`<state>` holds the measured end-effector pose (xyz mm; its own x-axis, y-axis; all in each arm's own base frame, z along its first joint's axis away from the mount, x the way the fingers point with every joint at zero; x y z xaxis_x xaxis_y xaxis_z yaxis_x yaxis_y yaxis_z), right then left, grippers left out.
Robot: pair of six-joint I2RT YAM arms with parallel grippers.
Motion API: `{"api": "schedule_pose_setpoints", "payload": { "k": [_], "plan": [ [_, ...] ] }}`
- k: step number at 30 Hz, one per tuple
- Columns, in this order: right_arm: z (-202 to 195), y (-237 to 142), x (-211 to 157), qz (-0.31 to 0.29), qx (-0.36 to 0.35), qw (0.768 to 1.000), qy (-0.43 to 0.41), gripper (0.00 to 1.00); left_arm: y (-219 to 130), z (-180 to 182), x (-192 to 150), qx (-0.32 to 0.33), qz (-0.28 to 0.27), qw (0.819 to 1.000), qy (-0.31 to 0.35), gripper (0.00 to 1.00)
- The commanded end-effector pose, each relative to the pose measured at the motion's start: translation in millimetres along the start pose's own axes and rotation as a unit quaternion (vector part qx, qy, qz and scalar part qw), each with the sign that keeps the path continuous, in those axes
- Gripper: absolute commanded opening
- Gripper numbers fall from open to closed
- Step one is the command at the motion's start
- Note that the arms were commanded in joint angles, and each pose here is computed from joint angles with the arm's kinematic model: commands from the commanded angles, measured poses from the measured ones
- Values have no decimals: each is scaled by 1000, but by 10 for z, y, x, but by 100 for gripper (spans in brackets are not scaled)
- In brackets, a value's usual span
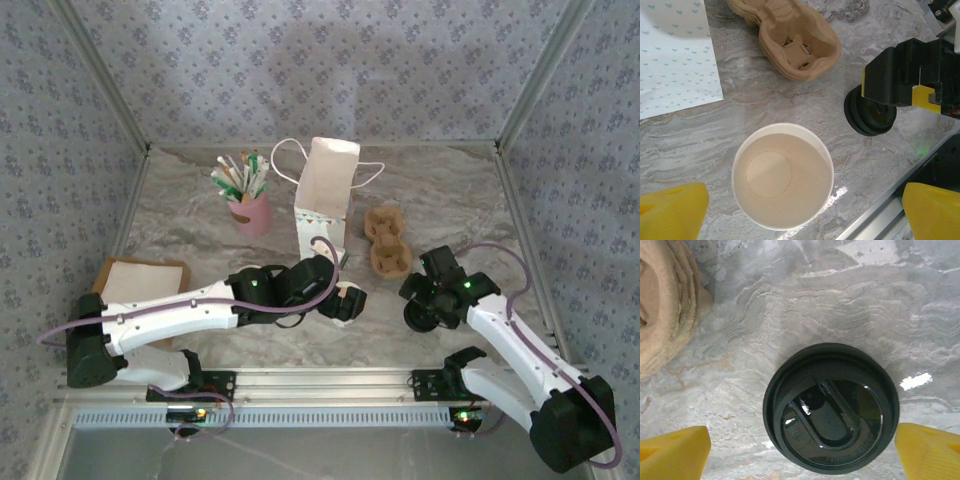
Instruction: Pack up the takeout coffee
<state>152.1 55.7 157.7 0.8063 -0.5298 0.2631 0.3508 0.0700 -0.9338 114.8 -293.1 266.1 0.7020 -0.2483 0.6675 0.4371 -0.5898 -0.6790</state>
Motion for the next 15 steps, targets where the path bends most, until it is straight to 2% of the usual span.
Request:
{"api": "schedule_pose_setpoints", "payload": {
  "k": [1, 4, 9, 15],
  "plan": [
    [-90, 26, -31, -5, 10, 998, -60, 94, -25, 12, 28, 2, -16, 1000, -5, 100],
    [-78, 102, -34, 0, 52, 997, -63, 90, -8, 21, 35, 3, -14, 1000, -8, 100],
    [-110, 219, -47, 19, 39, 997, -67, 85, 5, 26, 21, 4, -10, 1000, -9, 100],
    [-96, 253, -14, 12, 36, 997, -69, 82, 8, 26, 27, 4, -10, 1000, -10, 99]
  ]
}}
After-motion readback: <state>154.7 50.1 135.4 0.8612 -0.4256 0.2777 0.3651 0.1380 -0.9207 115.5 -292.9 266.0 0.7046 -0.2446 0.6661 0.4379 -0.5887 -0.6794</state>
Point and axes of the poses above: each hand's point on the last joint's axis, 136 mm out from that joint toward the fingers, its own y axis out along the fingers, its own z axis along the line the jaws close on, x = y × z, the point moved 9 cm from there along -y, back along the fingers, and after that the axes turned 2 degrees about y, right-handed, at the moved point
